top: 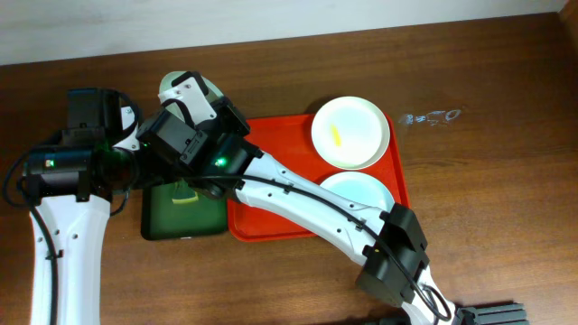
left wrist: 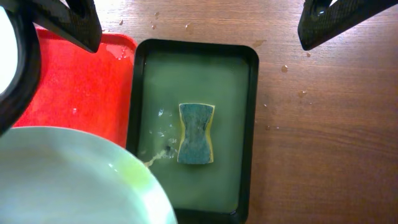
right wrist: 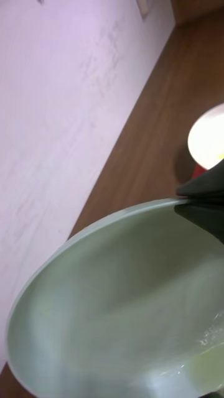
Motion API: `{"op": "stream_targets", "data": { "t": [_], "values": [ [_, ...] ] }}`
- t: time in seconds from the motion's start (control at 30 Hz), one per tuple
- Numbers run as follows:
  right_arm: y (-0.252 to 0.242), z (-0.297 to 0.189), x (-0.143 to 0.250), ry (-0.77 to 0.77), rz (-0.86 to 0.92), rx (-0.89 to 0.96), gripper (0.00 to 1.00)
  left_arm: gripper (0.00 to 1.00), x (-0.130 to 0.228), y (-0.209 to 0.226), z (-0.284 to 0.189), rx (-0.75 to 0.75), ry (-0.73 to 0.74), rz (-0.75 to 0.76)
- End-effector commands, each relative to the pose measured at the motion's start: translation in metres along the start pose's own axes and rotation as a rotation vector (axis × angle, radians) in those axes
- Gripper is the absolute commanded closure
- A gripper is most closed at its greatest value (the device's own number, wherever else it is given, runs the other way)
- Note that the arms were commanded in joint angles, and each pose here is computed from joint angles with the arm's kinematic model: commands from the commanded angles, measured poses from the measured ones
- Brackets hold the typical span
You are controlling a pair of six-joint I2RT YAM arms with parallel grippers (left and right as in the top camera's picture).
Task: Clean dirty plates on tray and stack at the side
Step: 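Lift the pale green plate with the right gripper and swing it right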
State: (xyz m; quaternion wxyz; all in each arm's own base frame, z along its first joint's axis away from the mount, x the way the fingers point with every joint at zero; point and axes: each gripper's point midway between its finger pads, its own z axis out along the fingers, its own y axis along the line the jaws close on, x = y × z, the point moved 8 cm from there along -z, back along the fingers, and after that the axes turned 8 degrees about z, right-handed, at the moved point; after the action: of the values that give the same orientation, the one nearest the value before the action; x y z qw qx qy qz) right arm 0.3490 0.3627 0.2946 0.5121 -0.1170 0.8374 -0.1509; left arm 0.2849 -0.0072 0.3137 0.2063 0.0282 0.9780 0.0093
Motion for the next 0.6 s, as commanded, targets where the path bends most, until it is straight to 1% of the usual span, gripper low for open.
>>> {"op": "stream_targets", "data": {
  "t": [0.0,0.47,0.57],
  "values": [
    [-0.0190,-0.0203,-0.0218,-0.065,0.031,0.049,0.96,0.01,-0.0021,0.0015,-0.0064,-0.005,-0.025,-0.012],
    [-0.0180,-0.0208,-0.0249,-0.079,0.053,0.044,0.96,0.01,-0.0022,0.0015,-0.0064,-0.006,-0.025,-0.012],
    [-0.0142,-0.0221,-0.0237,-0.073,0.050,0.015,0.96,0.01,-0.0021,0.0014,-0.0064,-0.005,-0.025,-0.012]
  ]
}}
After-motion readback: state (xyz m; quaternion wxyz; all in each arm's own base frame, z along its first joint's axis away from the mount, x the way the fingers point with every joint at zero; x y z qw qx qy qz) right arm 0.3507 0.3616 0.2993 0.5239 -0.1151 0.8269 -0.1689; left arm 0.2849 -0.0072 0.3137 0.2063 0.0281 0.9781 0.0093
